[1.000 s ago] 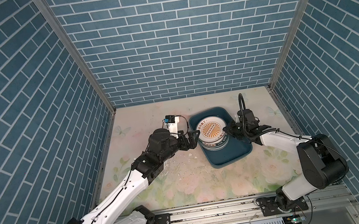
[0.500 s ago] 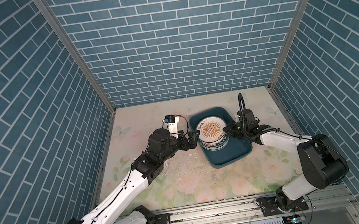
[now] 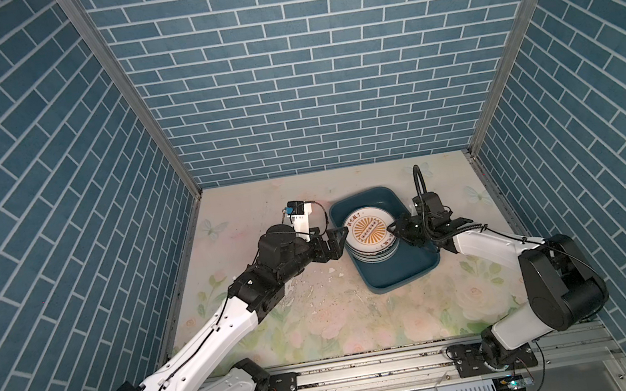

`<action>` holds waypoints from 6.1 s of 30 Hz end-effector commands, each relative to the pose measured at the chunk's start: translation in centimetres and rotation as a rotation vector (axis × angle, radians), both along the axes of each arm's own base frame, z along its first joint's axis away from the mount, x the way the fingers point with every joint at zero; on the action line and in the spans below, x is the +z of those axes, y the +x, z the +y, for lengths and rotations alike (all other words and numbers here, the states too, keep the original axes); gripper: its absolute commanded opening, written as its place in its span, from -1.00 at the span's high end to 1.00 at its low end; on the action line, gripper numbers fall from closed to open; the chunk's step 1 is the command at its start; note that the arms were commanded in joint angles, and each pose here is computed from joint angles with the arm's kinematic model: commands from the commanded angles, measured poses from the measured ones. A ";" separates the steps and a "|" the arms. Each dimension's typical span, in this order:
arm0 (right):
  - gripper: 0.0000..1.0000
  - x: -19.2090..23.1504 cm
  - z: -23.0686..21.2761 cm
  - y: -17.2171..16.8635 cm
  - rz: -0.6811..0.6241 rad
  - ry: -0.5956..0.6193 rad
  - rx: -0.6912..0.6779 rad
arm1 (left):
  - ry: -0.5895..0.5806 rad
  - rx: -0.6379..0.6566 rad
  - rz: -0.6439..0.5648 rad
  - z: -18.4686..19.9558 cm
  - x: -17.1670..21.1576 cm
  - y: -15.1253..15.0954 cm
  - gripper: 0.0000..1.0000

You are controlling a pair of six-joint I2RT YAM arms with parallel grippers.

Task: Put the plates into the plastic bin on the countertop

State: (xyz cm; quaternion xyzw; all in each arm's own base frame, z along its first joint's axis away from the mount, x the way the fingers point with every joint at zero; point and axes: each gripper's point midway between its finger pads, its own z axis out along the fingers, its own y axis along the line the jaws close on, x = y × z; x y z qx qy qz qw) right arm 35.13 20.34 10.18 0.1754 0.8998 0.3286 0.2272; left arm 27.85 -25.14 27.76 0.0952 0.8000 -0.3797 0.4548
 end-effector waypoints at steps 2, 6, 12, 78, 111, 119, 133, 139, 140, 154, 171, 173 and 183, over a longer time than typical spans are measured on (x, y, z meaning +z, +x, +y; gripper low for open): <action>0.06 2.0 0.1 0.1 -0.052 -0.004 0.016 | -0.013 -0.004 -0.013 0.1 0.5 -0.1 -0.99; -0.02 2.1 0.1 0.2 -0.054 -0.006 0.015 | -0.011 -0.002 -0.012 0.1 0.4 -0.1 -0.99; -0.07 2.6 0.3 0.1 -0.064 -0.004 0.019 | -0.011 -0.002 -0.010 0.1 0.4 -0.1 -0.99; -0.97 2.3 -23.0 -0.3 -0.653 -0.905 -0.362 | 0.640 0.831 -0.223 27.5 -14.9 5.7 -0.99; -0.97 2.0 -19.9 2.2 -0.637 -0.807 -0.098 | 0.655 0.697 -0.179 26.4 -18.3 11.5 -0.99; -0.97 1.7 -19.5 2.4 -0.636 -0.789 -0.078 | 0.653 0.697 -0.180 26.4 -18.3 11.5 -0.99; -0.97 0.4 -22.1 3.7 -0.684 -0.773 -0.134 | 0.655 0.696 -0.180 26.4 -18.3 11.5 -0.99; -0.98 -1.1 -22.8 3.8 -0.678 -0.759 -0.171 | 0.655 0.696 -0.180 26.4 -18.3 11.5 -0.99; -0.98 -1.0 -23.0 3.8 -0.671 -0.759 -0.177 | 0.655 0.696 -0.180 26.4 -18.3 11.5 -0.99; -0.98 -1.3 -23.1 4.2 -0.648 -0.769 -0.164 | 0.655 0.696 -0.181 26.3 -18.3 11.5 -0.99; -0.98 -1.4 -21.9 4.5 -0.659 -0.747 -0.090 | 0.657 0.694 -0.179 26.4 -18.3 11.5 -0.99; -0.98 -1.4 -21.9 4.5 -0.658 -0.746 -0.089 | 0.658 0.694 -0.178 26.4 -18.4 11.5 -0.99; -0.98 -1.5 -21.9 4.6 -0.652 -0.745 -0.086 | 0.660 0.688 -0.183 26.2 -18.3 11.6 -0.99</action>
